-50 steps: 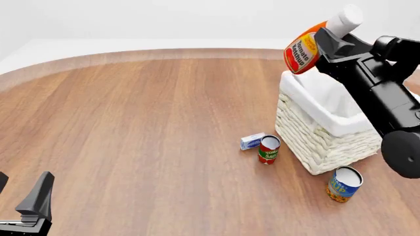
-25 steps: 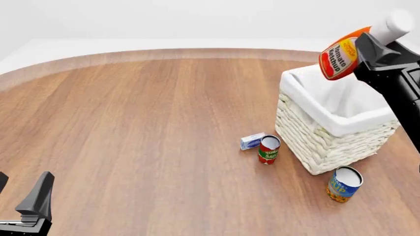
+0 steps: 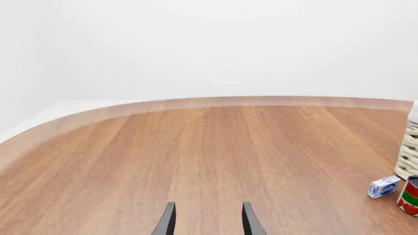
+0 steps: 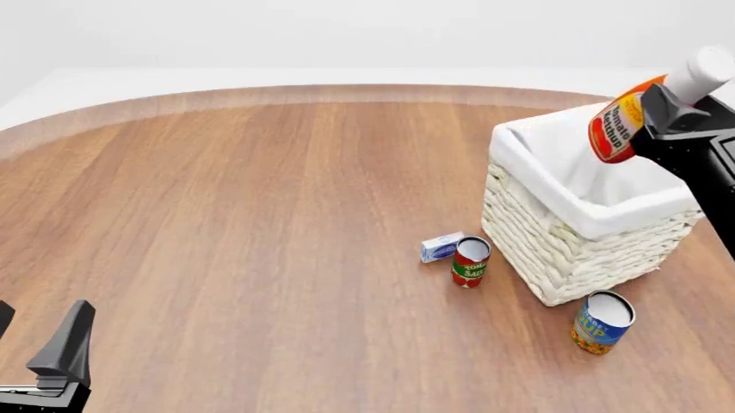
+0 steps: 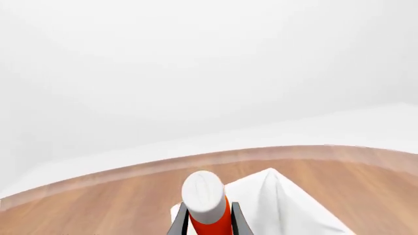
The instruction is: Pick up the ketchup, and put it in the basket.
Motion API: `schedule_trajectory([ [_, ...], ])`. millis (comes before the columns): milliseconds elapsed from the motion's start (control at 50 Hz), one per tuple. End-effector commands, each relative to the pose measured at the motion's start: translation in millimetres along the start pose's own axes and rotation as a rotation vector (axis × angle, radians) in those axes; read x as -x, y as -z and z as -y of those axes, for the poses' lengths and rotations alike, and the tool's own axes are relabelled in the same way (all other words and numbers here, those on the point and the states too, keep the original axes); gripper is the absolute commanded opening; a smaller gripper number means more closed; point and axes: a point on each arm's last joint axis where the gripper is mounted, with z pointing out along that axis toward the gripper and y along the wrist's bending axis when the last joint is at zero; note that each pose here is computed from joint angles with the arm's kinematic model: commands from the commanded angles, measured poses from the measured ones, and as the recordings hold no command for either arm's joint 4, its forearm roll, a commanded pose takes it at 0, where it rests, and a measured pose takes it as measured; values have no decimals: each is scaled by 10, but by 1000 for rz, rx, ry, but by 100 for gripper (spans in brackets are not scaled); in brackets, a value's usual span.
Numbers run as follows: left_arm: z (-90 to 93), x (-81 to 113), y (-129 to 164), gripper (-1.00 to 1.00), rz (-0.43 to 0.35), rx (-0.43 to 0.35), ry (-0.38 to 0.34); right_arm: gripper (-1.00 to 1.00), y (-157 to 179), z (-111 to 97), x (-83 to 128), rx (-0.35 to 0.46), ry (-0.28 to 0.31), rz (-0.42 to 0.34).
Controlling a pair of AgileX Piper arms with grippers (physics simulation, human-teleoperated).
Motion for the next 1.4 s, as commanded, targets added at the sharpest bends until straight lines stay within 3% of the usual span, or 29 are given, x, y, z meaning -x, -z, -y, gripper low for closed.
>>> schedule_trajectory([
  [20, 0, 0, 0, 100, 0, 0, 0, -100, -62, 97, -35, -44, 7, -24],
  [140, 0, 0, 0, 100, 0, 0, 0, -100, -96, 96, -33, -44, 10, -29],
  [480, 0, 0, 0, 100, 0, 0, 0, -100, -441, -52, -175, 16, 94, -114],
  [760, 0, 0, 0, 100, 0, 0, 0, -100, -518, 75, -280, -31, 105, -170],
  [1400, 0, 0, 0, 100, 0, 0, 0, -100, -464, 210, -407, -73, 142, -214],
])
